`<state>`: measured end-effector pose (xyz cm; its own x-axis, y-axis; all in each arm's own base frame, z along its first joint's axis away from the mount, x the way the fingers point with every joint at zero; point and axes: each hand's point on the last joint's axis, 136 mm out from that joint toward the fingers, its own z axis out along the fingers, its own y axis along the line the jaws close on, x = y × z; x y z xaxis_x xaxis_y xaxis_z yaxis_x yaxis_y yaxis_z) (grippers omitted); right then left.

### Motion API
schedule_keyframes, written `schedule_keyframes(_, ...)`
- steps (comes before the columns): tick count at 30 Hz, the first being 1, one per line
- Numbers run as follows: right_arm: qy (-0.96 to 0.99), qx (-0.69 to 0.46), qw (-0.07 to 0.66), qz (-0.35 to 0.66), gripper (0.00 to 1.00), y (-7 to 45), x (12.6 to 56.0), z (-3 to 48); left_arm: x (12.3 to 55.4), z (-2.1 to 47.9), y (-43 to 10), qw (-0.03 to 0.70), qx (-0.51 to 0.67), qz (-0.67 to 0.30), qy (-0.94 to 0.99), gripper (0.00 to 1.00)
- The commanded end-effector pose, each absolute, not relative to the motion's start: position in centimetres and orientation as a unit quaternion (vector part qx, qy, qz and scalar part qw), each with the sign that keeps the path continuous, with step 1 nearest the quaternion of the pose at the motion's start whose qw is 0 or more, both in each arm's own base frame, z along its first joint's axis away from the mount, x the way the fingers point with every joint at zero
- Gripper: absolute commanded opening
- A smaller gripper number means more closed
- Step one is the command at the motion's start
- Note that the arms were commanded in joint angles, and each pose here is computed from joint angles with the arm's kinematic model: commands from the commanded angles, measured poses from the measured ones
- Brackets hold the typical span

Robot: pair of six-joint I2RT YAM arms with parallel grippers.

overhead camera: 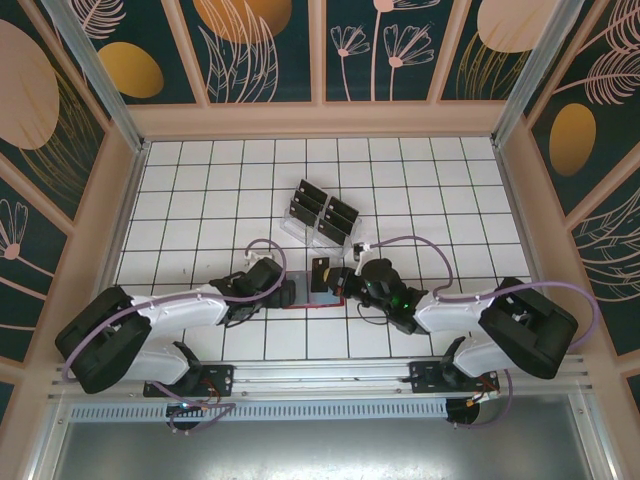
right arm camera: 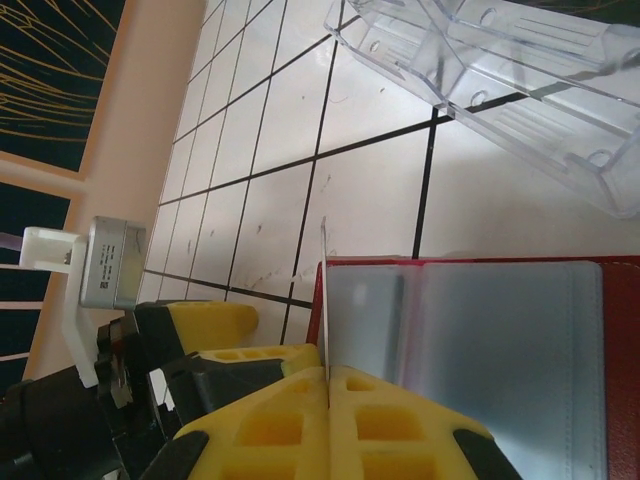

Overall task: Put the credit cards into the card holder
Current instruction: Insert the credit card into the card slot.

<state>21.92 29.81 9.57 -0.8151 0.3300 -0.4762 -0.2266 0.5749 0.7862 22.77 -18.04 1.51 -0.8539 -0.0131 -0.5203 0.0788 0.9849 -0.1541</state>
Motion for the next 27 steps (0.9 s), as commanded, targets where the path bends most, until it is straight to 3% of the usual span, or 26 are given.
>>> schedule_keyframes(1,0.818,0.047,0.317,0.477,0.0,29.7,22.3,10.0,22.0,0.0,-17.0,0.247,0.023,-0.047,0.968,0.98)
schedule_keyframes(27,0.803,0.053,0.329,0.494,0.0,30.3,22.3,7.6,21.0,-0.7,-15.8,0.24,-0.002,-0.039,0.97,0.98)
